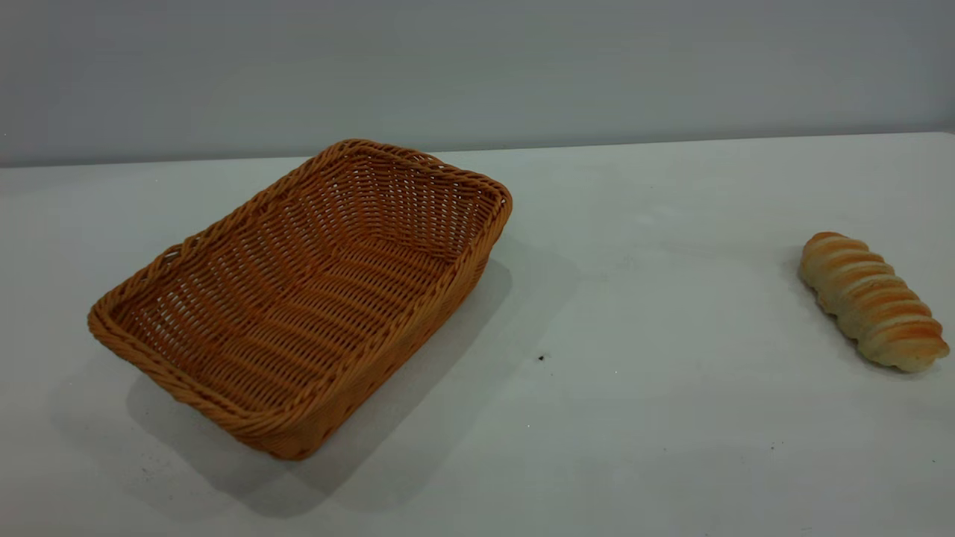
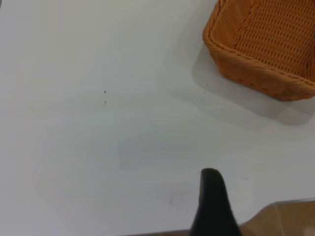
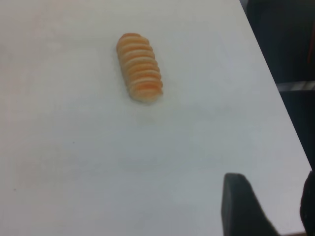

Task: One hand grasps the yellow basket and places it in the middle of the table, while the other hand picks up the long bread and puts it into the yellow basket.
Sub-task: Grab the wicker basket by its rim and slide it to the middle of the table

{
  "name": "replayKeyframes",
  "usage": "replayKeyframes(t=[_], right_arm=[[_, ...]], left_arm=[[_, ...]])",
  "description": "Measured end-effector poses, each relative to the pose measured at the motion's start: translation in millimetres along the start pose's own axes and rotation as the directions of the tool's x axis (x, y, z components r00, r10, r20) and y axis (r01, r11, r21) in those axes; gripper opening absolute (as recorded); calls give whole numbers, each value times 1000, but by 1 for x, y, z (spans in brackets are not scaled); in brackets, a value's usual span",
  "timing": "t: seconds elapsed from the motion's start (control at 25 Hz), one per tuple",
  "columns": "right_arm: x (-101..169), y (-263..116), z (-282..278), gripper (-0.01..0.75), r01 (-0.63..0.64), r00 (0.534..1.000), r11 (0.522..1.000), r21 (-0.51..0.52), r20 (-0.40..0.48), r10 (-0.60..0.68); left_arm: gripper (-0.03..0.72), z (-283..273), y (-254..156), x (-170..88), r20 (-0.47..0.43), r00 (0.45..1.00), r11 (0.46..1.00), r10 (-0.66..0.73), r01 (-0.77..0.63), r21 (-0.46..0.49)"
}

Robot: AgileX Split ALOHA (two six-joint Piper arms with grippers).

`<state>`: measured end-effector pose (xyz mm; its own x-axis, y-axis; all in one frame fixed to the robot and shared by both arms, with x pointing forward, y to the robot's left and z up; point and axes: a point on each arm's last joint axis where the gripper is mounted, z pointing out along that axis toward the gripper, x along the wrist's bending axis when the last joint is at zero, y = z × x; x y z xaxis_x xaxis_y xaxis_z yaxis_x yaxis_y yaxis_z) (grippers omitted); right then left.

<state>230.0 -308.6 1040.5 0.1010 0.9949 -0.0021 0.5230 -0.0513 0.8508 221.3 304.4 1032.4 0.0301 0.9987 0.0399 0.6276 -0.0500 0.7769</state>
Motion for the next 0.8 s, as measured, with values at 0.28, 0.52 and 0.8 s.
replayKeyframes(t=[0.28, 0.52, 0.8], right_arm=[[0, 0, 0, 335, 0, 1000, 1000, 0, 0, 0], [-1, 0, 1, 335, 47, 996, 999, -2, -77, -47], [-3, 2, 2, 335, 107, 984, 994, -17, -140, -108]], left_arm=[[569, 0, 0, 0, 0, 1000, 1000, 0, 0, 0], [569, 0, 0, 0, 12, 1000, 1000, 10, -10, -1], [545, 1, 1, 1, 24, 999, 999, -30, 30, 14]])
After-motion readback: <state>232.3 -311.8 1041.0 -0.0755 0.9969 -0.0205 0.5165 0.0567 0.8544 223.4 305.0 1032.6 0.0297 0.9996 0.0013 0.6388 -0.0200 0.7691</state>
